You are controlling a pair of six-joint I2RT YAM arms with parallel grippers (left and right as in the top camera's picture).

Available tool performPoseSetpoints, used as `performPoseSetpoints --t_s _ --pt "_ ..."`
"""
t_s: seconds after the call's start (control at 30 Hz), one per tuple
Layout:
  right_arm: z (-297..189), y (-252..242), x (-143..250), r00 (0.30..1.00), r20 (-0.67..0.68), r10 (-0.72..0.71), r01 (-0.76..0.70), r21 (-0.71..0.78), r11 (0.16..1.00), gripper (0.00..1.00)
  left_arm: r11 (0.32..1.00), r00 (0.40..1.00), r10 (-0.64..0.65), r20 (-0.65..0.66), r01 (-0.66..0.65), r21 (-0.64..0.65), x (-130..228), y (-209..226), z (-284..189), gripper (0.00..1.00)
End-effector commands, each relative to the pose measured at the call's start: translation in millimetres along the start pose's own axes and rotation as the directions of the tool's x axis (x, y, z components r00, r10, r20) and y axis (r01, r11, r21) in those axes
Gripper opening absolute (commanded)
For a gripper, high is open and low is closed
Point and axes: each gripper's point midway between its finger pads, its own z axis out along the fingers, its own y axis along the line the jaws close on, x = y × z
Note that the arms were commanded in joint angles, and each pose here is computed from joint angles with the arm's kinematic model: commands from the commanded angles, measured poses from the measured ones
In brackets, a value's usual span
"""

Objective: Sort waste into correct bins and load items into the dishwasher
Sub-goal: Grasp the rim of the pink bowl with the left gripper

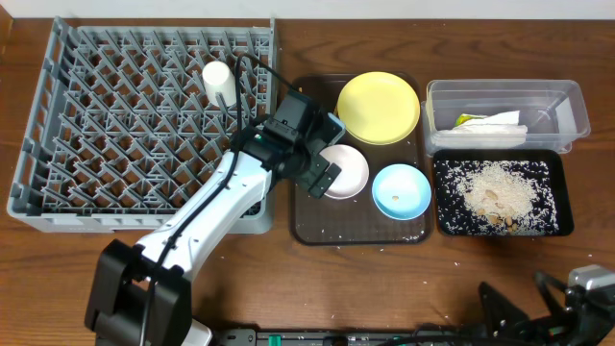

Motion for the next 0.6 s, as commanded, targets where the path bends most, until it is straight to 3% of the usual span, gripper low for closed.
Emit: performPoseSetpoints --t_s 0.0,0.47,0.57 --pt "3 -3 1 1.000 -0.003 0.014 -0.014 0.019 1.000 0.99 1.000 1.000 0.011 -0.005 -0.011 -0.020 -2 5 11 1.00" --pt "2 -7 15 0.998 -0.060 0.022 -0.020 0.037 0.999 0.99 0.998 0.998 0.061 0.000 -0.061 -0.024 -8 12 53 1.00" --pt "2 -9 21 0.996 -0.084 0.027 -0.023 0.044 0.999 0.99 0.995 0.998 0.063 0.008 -0.062 -0.079 -11 22 58 1.00"
